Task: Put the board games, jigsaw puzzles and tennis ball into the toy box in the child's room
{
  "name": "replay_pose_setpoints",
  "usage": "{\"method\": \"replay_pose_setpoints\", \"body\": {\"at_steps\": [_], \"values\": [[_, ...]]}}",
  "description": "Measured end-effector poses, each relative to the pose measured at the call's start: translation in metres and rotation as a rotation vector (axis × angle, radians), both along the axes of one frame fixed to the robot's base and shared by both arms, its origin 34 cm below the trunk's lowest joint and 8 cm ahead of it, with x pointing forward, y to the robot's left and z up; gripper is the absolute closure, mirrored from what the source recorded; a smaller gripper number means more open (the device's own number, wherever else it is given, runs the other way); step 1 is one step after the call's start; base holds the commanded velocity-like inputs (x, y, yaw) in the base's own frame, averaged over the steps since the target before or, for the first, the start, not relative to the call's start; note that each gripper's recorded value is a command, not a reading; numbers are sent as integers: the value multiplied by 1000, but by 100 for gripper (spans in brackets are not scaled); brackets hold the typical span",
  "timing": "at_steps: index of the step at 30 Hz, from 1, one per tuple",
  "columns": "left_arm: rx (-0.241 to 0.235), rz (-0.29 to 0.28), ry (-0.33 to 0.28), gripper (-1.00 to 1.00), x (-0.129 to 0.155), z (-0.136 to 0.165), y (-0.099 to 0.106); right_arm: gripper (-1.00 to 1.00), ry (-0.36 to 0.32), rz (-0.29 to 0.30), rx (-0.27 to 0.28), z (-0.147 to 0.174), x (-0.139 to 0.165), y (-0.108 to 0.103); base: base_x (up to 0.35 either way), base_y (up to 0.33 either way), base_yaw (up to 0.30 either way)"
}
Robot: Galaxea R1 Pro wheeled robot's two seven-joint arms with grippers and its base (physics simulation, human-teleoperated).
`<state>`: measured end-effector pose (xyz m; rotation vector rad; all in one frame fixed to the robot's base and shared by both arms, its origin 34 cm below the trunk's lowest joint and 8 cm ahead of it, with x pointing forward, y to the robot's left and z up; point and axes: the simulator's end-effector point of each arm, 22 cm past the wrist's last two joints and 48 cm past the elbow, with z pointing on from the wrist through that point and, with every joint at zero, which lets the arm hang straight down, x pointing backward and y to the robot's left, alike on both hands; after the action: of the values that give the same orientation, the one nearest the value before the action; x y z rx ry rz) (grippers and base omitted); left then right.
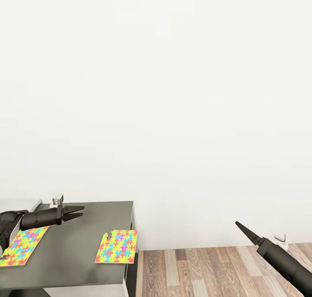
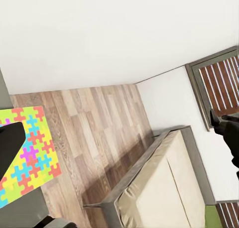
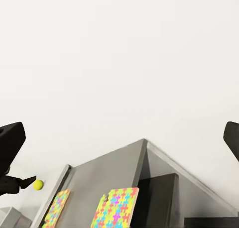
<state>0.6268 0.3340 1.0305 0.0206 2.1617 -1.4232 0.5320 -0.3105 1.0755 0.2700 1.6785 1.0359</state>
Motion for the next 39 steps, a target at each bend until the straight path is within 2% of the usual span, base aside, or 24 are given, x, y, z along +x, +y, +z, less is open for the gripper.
{"method": "replay_pose_setpoints", "body": {"at_steps": [26,30,35,39], "values": [[-6,-8,-2,-100,0,-1,-7,-100,11,12,3,-3,1,6,0,0,0],[-3,-11,-8,-100,0,-1,-7,-100,78,37,8,-26,6,23,0,0,0],[2,-20,-26,-100,0,-2,-10,-100,207,53,22,-68,22,46,0,0,0],[3,-27,-36,-100,0,-2,-13,-100,255,90,38,-79,34,65,0,0,0]]}}
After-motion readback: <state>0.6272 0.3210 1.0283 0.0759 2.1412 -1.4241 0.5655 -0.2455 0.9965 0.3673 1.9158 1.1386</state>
